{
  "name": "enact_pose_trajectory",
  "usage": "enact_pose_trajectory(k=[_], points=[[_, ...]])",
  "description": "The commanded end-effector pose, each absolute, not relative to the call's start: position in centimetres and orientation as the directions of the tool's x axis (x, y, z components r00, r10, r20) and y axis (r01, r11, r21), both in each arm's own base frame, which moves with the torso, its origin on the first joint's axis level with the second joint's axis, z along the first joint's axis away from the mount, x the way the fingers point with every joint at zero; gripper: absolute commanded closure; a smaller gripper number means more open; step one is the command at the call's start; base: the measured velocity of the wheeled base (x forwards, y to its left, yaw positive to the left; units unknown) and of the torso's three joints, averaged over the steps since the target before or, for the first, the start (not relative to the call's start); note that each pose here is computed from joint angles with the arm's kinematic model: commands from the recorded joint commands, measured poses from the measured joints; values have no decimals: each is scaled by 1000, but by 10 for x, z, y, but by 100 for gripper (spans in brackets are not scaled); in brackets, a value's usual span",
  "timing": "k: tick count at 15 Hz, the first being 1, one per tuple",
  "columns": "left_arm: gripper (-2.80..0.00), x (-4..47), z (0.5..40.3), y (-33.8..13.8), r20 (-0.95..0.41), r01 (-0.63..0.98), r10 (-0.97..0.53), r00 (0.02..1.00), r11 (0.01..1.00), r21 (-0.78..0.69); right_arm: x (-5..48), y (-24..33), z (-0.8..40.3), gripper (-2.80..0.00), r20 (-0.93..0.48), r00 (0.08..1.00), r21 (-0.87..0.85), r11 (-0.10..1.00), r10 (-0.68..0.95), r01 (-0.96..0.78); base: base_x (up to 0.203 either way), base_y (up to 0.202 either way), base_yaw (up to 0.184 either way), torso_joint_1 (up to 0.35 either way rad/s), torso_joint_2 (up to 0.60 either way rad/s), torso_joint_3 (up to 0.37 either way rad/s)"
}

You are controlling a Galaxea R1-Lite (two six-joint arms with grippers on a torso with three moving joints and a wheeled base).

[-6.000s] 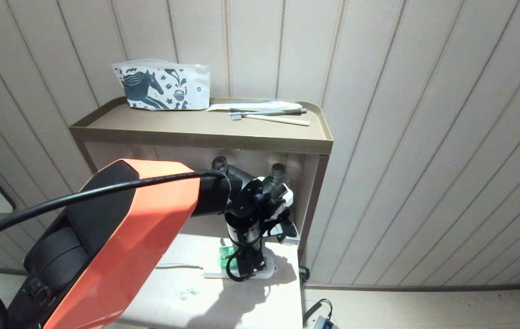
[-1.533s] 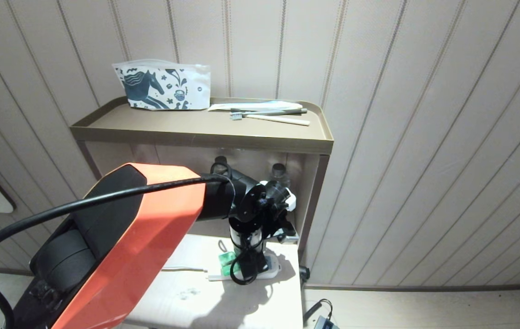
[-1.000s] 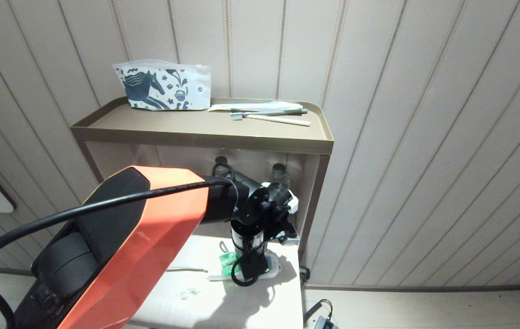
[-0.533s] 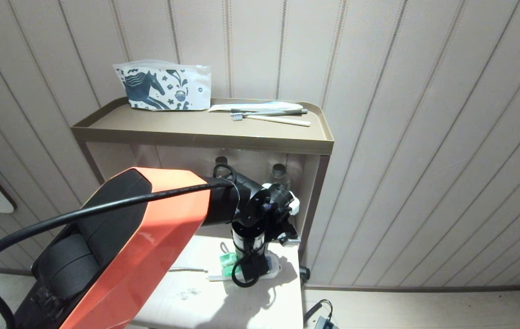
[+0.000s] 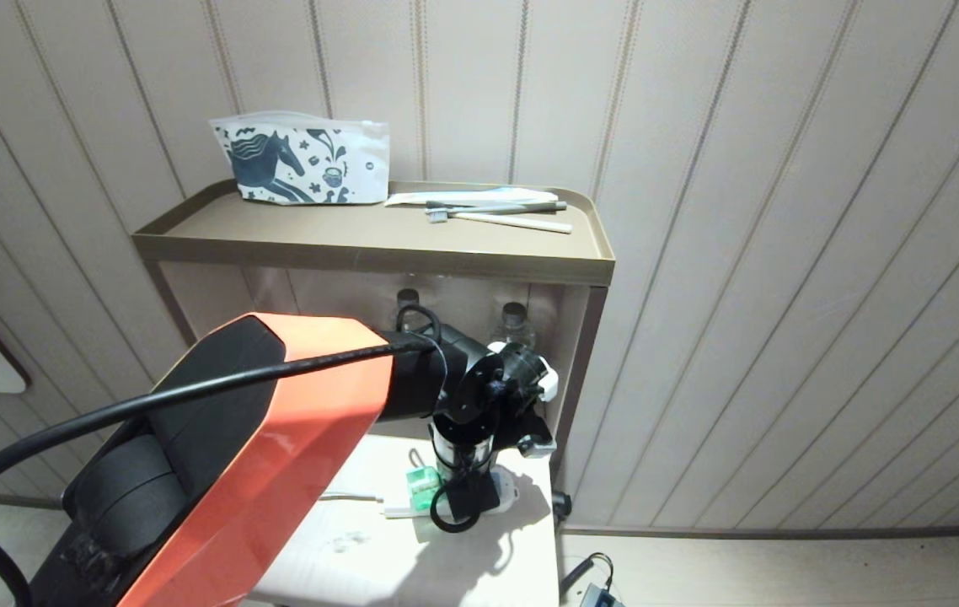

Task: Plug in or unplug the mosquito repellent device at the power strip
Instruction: Insert the plug into the socket

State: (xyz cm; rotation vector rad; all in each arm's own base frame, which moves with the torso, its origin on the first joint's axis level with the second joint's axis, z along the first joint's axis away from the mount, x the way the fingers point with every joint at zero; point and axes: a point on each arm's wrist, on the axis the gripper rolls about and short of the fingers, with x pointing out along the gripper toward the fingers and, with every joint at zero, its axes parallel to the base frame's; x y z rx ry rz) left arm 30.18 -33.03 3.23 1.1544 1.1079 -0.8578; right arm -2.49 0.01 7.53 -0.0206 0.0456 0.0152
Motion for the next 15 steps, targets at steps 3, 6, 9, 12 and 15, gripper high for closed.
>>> enact_pose_trajectory(k=[3,6,9,12,15], points=[[0,304,24,-331,-959,934,42,279,219,281,-25,0,75,0,-48,999,-21,1000,15,-16,0,0,0,0,0,0],[0,303,24,-331,-960,932,46,278,231,281,-25,0,75,0,-48,999,-21,1000,15,-16,0,0,0,0,0,0],[0,301,25,-329,-961,931,53,272,240,277,-25,0,75,0,-48,999,-21,1000,15,-16,0,0,0,0,0,0],[0,301,25,-328,-961,927,58,269,256,274,-25,0,75,0,-46,999,-21,1000,15,-16,0,0,0,0,0,0],[0,298,21,-326,-963,929,67,260,253,268,-25,0,75,0,-48,999,-21,1000,15,-16,0,0,0,0,0,0]])
